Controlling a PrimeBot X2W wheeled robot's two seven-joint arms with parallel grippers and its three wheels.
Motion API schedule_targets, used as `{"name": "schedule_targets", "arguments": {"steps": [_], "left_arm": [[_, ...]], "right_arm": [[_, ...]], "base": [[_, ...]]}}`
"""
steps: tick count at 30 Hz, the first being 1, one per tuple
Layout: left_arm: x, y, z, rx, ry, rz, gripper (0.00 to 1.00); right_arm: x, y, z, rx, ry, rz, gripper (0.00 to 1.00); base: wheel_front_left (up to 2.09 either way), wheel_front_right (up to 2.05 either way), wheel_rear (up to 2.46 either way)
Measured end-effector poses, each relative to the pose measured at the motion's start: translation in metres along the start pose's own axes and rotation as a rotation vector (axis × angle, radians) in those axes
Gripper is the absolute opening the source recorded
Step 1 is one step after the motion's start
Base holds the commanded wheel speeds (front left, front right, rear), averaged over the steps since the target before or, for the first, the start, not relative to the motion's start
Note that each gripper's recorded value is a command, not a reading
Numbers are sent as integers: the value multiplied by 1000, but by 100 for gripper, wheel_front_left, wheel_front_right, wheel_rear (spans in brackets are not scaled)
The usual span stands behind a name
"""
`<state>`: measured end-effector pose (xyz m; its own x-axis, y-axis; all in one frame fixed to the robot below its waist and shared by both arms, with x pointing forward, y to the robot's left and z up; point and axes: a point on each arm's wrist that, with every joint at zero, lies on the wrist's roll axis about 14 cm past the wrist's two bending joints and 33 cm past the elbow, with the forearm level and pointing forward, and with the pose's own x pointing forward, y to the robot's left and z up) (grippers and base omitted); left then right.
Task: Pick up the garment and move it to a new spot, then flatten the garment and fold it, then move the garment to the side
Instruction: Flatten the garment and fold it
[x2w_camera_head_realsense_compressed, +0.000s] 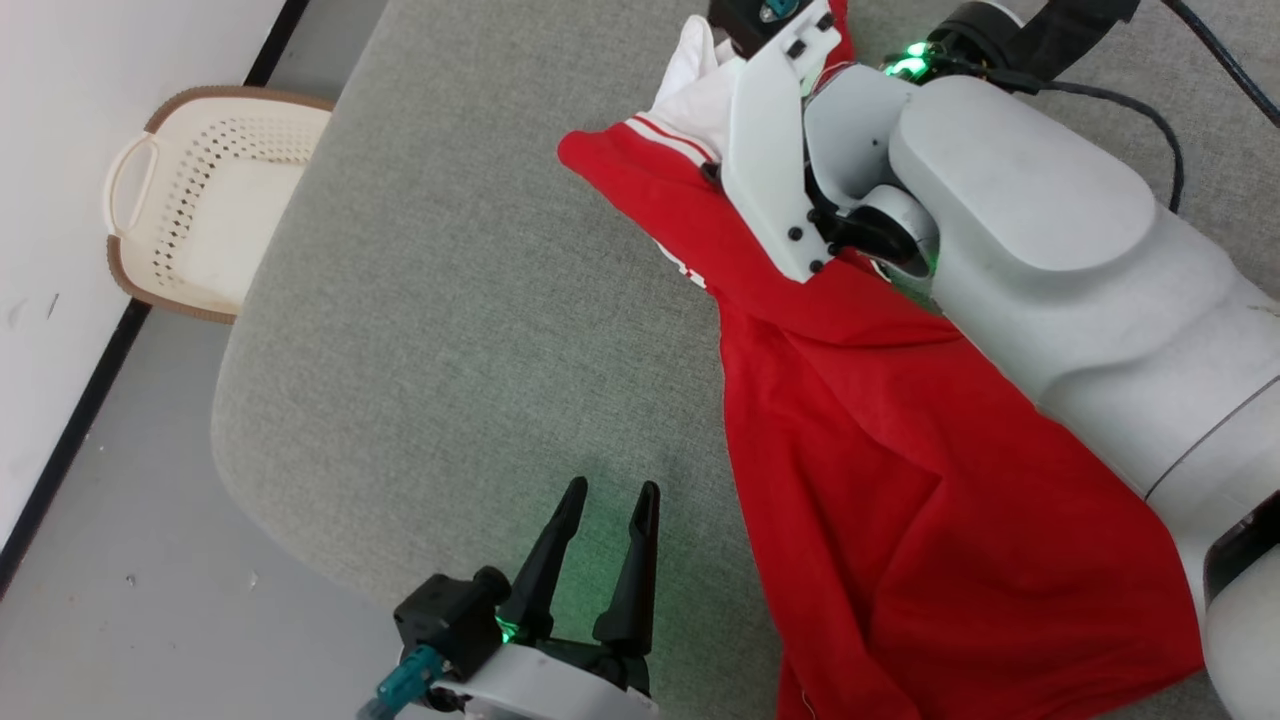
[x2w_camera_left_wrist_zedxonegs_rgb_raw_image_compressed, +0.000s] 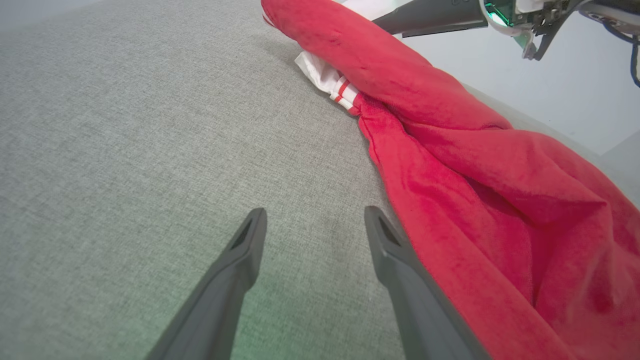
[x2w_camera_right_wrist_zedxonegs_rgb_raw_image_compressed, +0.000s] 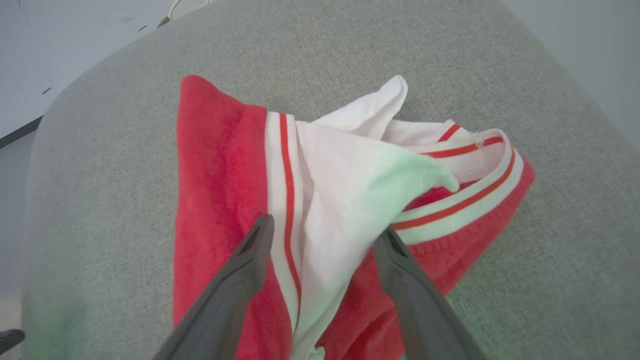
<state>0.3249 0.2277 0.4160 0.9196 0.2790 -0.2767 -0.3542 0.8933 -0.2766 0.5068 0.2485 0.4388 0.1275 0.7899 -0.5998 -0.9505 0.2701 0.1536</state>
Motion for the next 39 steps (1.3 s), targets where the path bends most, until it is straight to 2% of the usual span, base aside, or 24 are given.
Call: {"name": "schedule_targets", "arguments": {"steps": [20,29,30,31,39], "left_arm": [[2,-4,0,-14,-2,-10,100],[2,-5,-1,-20,3,-10,100],[2,-4,-1,-24,4,-8,100],[2,-4,-1,-24,4,-7,100],[2,-2,0,-23,2,-3,100]], "right_arm": [[-1,15,18,35,-55,48,100],[1,14,14,19,-44,43,100],[2,14,13,20,-42,41,81],[2,12,12,22,-39,38,0],[2,-2,10,47,-56,-2,0]], "base": [[0,0,0],[0,0,0],[0,0,0],[0,0,0],[0,0,0]]}}
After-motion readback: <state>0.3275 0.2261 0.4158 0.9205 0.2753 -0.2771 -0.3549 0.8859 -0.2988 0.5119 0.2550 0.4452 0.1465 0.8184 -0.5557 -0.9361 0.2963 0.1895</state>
